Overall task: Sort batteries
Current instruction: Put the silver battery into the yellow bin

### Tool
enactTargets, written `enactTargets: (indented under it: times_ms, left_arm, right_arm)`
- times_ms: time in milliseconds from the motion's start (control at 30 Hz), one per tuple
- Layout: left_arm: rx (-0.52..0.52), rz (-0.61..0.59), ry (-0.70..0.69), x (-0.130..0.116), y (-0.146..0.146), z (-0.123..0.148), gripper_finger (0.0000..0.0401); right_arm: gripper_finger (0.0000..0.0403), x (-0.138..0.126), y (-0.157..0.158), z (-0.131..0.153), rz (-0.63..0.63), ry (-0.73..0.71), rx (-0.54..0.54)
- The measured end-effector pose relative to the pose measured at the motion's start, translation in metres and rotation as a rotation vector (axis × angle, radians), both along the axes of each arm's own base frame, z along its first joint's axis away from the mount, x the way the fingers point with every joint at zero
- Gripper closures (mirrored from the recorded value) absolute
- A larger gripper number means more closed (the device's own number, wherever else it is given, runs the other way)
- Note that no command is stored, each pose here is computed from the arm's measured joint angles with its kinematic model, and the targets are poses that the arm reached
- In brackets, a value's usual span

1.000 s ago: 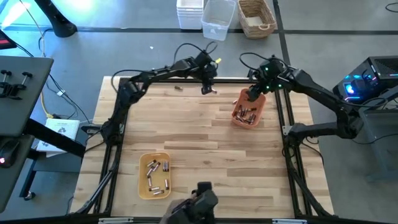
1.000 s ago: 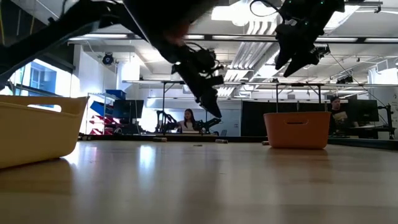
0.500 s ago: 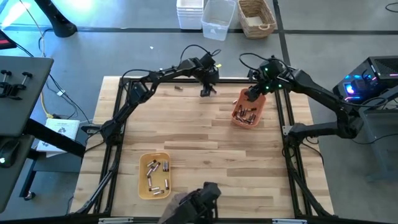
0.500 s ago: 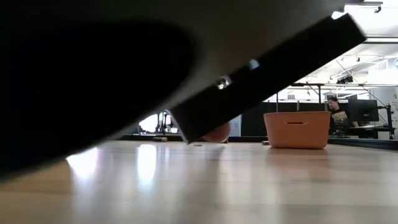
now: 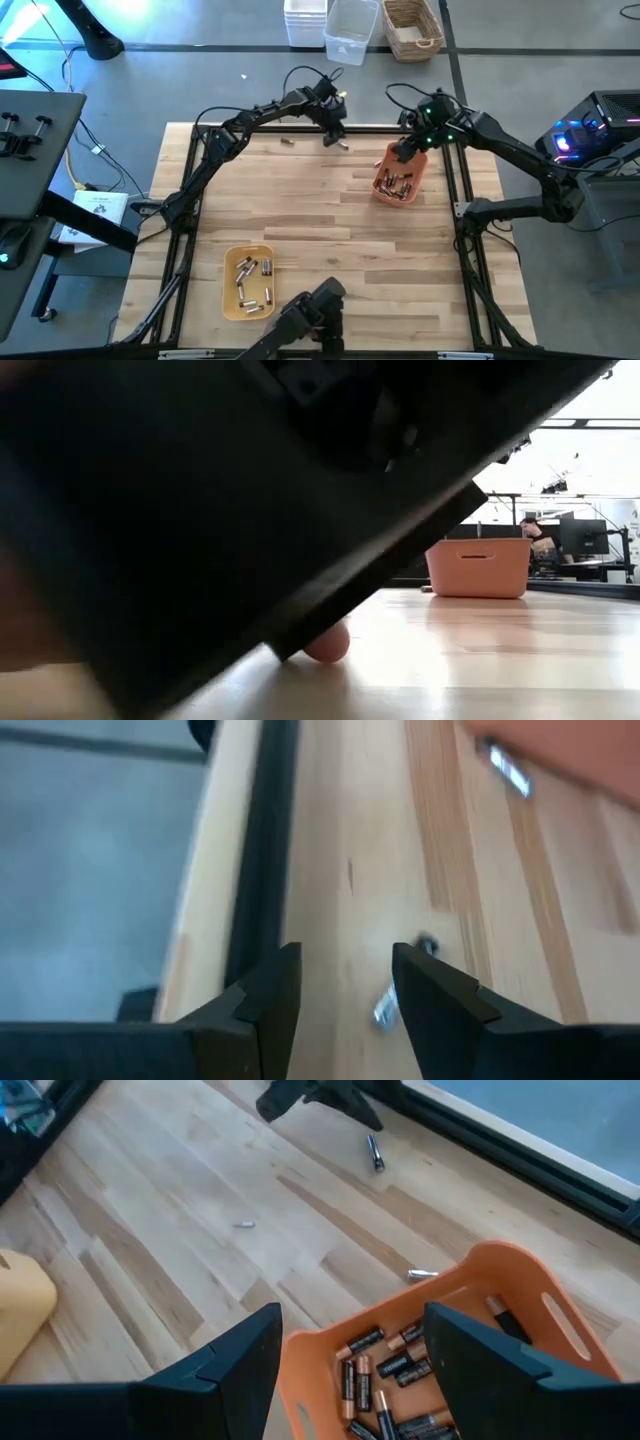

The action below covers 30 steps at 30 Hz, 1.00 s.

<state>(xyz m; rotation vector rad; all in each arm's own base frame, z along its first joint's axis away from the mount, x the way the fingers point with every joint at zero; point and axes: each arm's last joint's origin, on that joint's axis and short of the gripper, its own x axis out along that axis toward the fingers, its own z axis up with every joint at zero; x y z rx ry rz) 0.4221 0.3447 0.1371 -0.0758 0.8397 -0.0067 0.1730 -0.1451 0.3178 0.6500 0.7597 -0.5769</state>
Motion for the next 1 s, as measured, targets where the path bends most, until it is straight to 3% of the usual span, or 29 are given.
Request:
enactTargets:
  times_ms: [167, 400, 567, 733, 833, 1000]
  left_arm:
    - [-0.008, -0.018, 0.001, 0.004, -0.005, -0.004, 0.0271]
    - [0.106, -0.130, -0.023, 0.007, -0.005, 0.009, 0.0292]
    - [0.044, -0.141, 0.058, -0.002, -0.008, 0.004, 0.0309]
    - [0.064, -0.275, 0.163, -0.011, -0.014, -0.007, 0.0333]
    - [0.133, -0.250, 0.151, -0.003, -0.015, -0.004, 0.0357]
    - [0.076, -0.086, 0.153, -0.003, -0.014, 0.010, 0.0397]
  right_arm:
    - [0.0167, 0.001, 0.000, 0.001, -0.004, -0.023, 0.007]
    - [0.0167, 0.001, -0.001, 0.001, -0.007, -0.029, 0.010]
    - [0.0167, 0.001, -0.001, 0.001, -0.011, -0.030, 0.013]
    - [0.0167, 0.001, -0.001, 0.001, -0.022, -0.034, 0.021]
    - [0.0167, 0.002, -0.002, 0.002, -0.021, -0.047, 0.009]
    - [0.0167, 0.005, -0.004, 0.005, -0.030, -0.085, -0.006]
